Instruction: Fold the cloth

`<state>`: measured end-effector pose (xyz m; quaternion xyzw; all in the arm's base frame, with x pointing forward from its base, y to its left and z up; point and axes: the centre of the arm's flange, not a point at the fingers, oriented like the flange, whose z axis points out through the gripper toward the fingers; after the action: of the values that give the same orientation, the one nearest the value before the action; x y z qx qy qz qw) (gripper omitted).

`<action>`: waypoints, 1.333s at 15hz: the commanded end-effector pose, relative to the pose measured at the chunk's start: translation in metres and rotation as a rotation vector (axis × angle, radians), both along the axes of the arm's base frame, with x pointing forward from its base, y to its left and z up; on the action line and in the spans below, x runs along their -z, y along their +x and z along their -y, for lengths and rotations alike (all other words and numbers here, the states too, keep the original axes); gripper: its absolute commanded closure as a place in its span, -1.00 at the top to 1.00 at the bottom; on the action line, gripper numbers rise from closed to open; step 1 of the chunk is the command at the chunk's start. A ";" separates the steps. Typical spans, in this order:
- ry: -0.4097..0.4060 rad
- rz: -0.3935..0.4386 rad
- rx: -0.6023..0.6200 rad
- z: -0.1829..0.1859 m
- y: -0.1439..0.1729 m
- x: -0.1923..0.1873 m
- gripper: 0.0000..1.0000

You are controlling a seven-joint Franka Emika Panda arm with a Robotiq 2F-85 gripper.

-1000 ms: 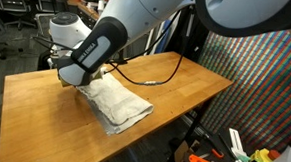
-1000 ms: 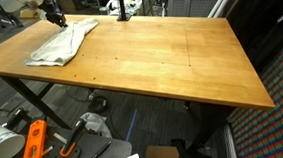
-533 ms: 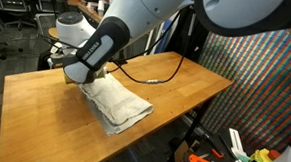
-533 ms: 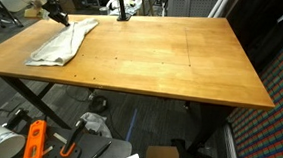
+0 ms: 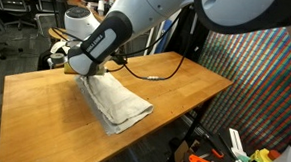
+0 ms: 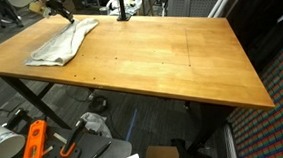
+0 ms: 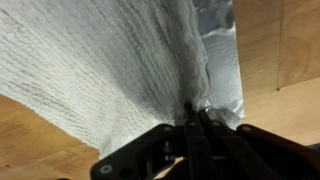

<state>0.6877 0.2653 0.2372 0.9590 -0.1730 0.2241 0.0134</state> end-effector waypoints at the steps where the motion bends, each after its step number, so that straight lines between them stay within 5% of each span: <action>1: 0.047 0.035 0.092 0.002 0.010 -0.011 -0.96; 3: 0.056 0.038 0.110 0.001 0.011 -0.009 -0.95; 4: 0.050 0.032 0.099 -0.001 0.009 -0.007 -0.55; 14: -0.016 0.058 0.030 0.032 -0.007 -0.033 0.92; 20: 0.000 -0.027 -0.053 0.068 -0.008 -0.042 1.00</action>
<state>0.6946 0.2122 0.2659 0.9550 -0.1780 0.2356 0.0286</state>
